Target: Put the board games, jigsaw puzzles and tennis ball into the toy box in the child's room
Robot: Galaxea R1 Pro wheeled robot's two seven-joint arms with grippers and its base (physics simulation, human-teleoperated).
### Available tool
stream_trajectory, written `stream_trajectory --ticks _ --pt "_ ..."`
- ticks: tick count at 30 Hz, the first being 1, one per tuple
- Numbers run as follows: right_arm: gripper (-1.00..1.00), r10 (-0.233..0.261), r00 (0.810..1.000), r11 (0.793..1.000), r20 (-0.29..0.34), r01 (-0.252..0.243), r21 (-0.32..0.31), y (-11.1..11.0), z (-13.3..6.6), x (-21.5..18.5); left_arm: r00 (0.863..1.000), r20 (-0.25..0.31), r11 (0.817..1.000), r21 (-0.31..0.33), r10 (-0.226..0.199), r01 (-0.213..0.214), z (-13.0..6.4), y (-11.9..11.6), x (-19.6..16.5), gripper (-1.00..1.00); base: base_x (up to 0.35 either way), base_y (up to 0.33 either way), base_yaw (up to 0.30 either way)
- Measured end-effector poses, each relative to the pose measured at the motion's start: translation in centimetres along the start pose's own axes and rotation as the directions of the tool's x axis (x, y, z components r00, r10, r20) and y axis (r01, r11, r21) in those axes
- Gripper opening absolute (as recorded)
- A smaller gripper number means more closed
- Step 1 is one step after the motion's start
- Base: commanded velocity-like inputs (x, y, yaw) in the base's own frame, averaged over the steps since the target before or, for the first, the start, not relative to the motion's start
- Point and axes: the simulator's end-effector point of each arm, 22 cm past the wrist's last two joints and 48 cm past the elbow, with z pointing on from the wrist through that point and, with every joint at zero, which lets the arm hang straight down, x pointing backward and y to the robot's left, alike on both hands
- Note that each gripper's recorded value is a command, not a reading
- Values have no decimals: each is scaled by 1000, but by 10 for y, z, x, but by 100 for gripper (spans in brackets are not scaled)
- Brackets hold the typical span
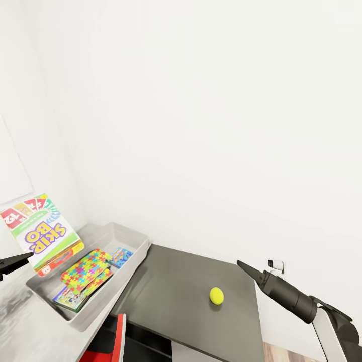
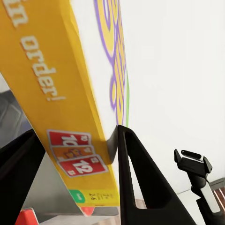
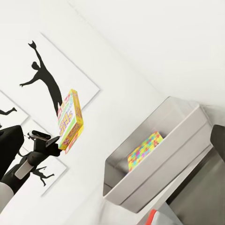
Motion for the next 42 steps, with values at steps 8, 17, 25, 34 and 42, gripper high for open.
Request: stream_trajectory --ticks 8,17,25,34,42 --pt "100 -1 1000 1000 0 1 2 -1 0 0 1000 -3 1000 -3 -2 2 1 1 1 -100 0 0 -8" --pt "100 2 1000 1000 8 -2 -1 1 -3 -4 999 -23 999 -21 38 -38 15 -7 -17 -100 0 0 -196" --pt "100 -1 1000 1000 11 1 -4 3 -5 -6 989 -117 957 -263 95 -123 31 36 -26 -100 0 0 -270" --pt "100 -8 1000 1000 12 8 -4 3 -6 -8 953 -185 897 -334 239 -289 30 36 -52 -100 0 0 -186" --pt "100 -10 1000 1000 14 10 -5 4 -5 -8 883 -295 788 -408 364 -461 1 50 -67 -100 0 0 -8"
